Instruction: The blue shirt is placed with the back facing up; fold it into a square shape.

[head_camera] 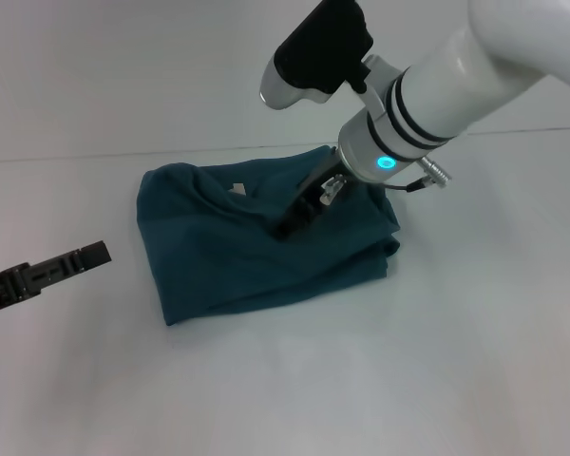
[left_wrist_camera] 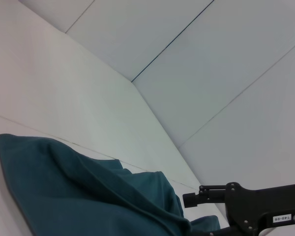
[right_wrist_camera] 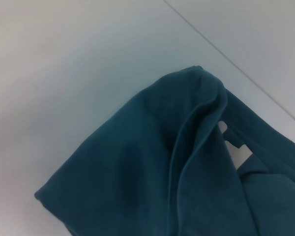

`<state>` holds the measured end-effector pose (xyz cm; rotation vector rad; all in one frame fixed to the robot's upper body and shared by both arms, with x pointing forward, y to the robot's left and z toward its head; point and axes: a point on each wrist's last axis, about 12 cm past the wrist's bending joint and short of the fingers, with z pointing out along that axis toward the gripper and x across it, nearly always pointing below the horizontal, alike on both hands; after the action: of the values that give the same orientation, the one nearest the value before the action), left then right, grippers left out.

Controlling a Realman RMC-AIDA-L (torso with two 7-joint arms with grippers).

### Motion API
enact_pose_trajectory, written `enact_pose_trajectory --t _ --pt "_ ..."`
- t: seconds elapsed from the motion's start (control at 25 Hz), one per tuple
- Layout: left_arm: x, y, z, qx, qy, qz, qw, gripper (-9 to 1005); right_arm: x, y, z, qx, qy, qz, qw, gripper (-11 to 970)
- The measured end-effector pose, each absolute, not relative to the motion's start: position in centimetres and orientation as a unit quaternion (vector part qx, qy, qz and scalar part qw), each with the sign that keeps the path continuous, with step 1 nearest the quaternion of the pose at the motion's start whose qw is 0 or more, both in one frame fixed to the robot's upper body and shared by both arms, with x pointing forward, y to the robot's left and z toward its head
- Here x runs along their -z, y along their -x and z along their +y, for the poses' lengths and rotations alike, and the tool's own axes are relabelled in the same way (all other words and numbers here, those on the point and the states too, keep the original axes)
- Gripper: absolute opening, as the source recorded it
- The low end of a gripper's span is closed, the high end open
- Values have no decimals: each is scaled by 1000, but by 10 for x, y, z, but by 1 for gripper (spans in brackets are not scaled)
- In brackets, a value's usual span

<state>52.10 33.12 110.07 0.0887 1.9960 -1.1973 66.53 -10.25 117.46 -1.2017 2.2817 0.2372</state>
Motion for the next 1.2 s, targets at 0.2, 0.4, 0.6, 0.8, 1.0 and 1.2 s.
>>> enact_pose_trajectory --t 0.2,0.4,0.6,0.8,1.0,1.2 --pt "-1100 -524 330 472 -33 787 396 715 -1170 -664 -95 -92 451 842 283 781" --pt "-1100 -527 329 469 -31 788 397 714 -1169 -663 -90 -95 456 837 286 780" --pt "-1101 -530 328 470 -30 787 398 714 -1169 -663 -88 -96 454 838 288 779" --pt "-1102 -532 327 469 -31 787 399 711 -1168 -662 -88 -95 457 838 282 685" --pt "-1101 -532 328 468 -29 788 400 709 -1166 -661 -88 -95 457 840 278 476" --pt "-1101 -533 327 468 -28 787 400 708 -1167 -662 -90 -99 450 842 280 289"
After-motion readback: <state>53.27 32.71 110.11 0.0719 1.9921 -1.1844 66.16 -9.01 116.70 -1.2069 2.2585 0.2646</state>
